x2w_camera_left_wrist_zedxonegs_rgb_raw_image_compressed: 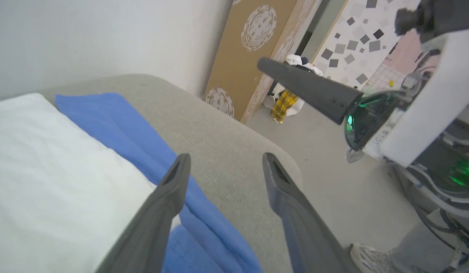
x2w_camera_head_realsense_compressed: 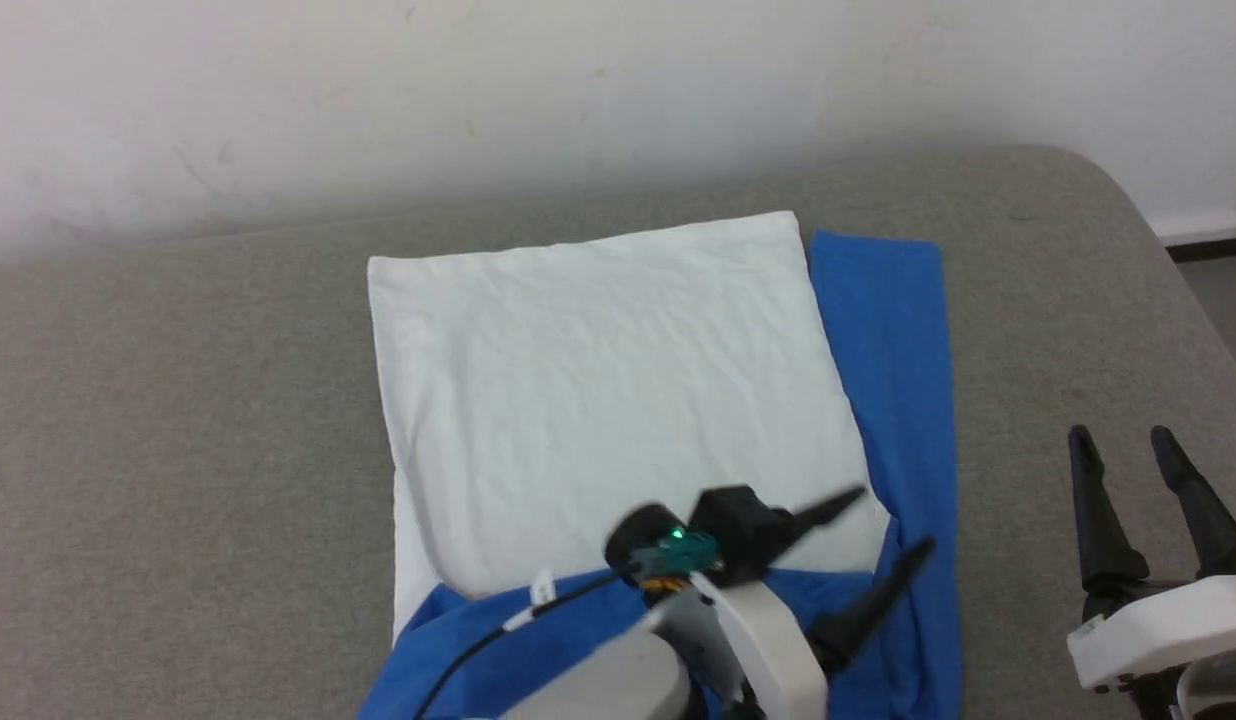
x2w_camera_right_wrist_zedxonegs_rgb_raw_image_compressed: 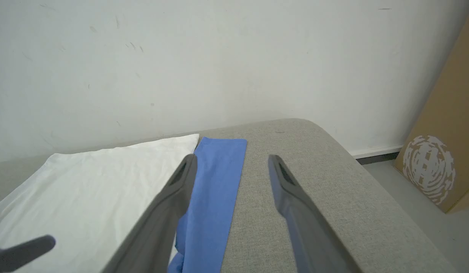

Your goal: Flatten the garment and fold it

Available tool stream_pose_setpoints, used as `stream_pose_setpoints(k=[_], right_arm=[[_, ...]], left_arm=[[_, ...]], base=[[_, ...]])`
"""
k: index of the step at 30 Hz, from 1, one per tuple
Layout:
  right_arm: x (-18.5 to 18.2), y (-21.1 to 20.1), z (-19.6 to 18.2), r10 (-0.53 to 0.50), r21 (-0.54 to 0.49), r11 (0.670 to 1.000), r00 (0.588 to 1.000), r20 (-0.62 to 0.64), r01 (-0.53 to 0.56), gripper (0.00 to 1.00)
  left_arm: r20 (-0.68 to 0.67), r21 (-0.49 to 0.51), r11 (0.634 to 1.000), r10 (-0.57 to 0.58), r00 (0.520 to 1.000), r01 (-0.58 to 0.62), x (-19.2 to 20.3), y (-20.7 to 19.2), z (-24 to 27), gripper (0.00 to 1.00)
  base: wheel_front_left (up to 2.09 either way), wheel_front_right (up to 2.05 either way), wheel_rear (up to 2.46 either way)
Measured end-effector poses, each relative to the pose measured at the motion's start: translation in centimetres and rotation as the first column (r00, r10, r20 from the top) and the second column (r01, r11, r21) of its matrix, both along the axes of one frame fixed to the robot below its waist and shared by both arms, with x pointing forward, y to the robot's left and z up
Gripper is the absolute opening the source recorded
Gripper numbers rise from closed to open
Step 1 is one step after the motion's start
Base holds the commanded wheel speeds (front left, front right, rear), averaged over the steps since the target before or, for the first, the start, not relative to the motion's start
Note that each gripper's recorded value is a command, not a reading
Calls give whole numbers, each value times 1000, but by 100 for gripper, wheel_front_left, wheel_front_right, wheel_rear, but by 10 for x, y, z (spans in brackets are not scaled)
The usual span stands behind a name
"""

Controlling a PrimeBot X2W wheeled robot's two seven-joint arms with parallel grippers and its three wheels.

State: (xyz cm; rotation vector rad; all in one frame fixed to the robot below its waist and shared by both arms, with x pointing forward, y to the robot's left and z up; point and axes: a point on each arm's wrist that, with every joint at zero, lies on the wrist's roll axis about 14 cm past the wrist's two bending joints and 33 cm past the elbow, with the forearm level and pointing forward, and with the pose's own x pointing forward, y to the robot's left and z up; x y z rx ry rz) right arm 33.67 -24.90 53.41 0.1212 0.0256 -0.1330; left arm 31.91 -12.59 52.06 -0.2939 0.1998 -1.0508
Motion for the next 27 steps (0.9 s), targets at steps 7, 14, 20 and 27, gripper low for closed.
stream_pose_setpoints(k=[7, 14, 20, 27], right_arm=[[5, 16, 13, 52, -43, 998, 998, 27, -51, 100], [12, 28, 14, 94, -53, 994, 995, 25, -92, 100], [19, 35, 6, 117, -43, 992, 993, -6, -118, 100], [27, 16, -33, 84, 10, 996, 988, -131, -83, 100]], left_arm=[[213, -110, 921, 390, 896, -375, 68, 87, 48, 100], [251, -103, 723, 683, 685, -683, 98, 195, 49, 100], [271, -83, 533, 825, 496, -842, 95, 285, 43, 100], [287, -12, 405, 877, 385, -914, 73, 340, 20, 100]], base=[[0, 0, 0], [0, 0, 0], [0, 0, 0], [0, 0, 0]])
